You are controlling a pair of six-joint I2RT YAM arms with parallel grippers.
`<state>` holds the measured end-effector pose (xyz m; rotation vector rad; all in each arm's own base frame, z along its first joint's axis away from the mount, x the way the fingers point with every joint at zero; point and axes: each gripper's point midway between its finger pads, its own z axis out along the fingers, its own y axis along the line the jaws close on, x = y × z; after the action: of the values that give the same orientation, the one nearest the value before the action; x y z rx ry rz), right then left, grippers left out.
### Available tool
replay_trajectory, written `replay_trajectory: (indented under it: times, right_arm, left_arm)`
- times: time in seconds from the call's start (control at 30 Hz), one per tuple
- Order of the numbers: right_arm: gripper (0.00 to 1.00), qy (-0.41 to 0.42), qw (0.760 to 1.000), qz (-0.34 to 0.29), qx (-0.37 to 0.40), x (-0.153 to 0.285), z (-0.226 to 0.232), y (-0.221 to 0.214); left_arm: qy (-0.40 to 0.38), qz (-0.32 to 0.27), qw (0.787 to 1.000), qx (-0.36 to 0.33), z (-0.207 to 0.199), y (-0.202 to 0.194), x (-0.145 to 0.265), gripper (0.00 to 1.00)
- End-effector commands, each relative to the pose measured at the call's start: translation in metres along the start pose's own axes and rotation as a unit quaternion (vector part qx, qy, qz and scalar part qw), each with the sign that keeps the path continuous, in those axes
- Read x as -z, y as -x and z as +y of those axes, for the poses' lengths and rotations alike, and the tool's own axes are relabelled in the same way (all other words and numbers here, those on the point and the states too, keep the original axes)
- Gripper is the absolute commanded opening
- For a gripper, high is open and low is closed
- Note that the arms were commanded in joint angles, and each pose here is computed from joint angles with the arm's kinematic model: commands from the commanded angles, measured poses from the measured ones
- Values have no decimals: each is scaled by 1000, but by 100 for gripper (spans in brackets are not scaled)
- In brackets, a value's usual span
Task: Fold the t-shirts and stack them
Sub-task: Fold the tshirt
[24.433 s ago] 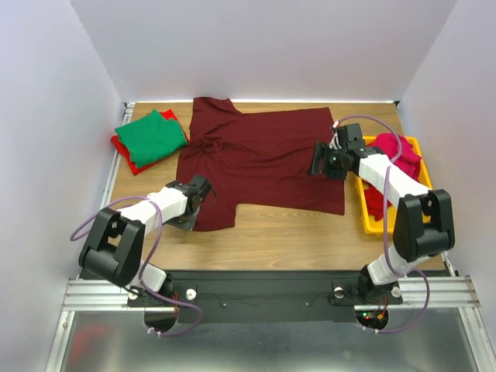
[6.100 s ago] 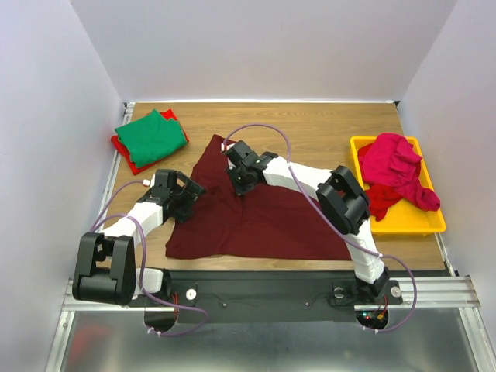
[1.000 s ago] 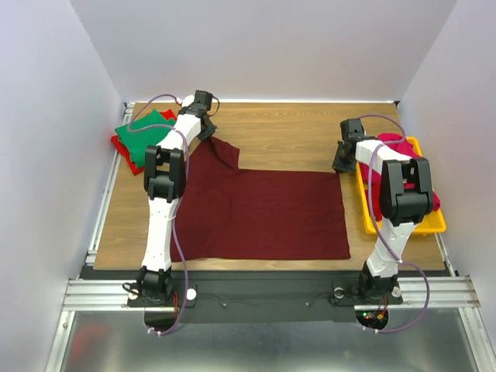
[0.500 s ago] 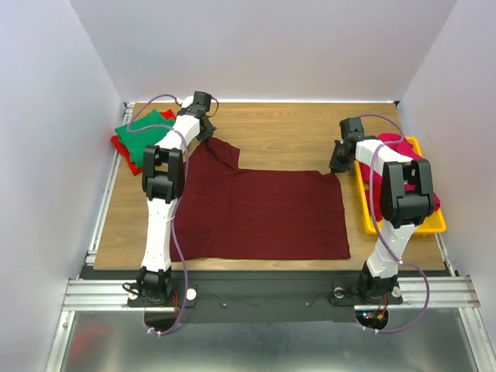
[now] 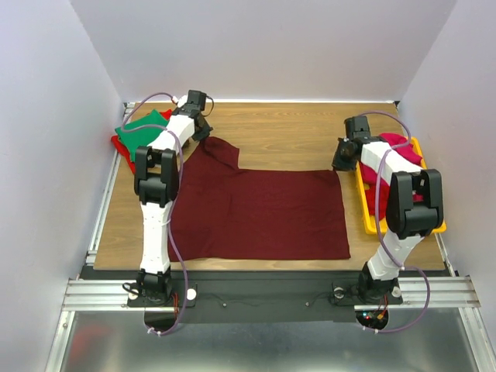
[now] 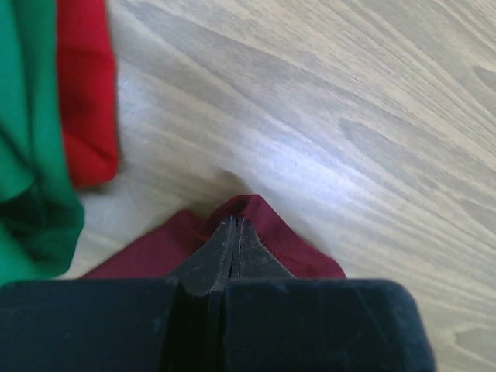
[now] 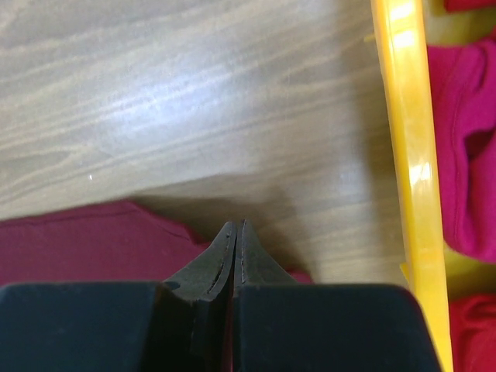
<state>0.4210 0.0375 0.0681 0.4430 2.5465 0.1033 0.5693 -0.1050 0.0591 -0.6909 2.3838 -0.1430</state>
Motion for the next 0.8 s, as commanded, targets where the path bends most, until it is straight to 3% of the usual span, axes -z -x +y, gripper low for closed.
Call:
replay_trajectory:
  times: [0.0,0.23,0.77]
  right_arm:
    - [1,20,1000,-19,1,23,7,8]
    - [0,31,999,-6,14,38,4,-8]
    - [0,17,999,30,28,85,-16,-48]
  left_arm:
    - [-33,-57,998,3,-11,41,54,0]
    - [-36,-86,996,2,0,47,86,0]
    - [-9,-79,997,-1,63,-6,135,0]
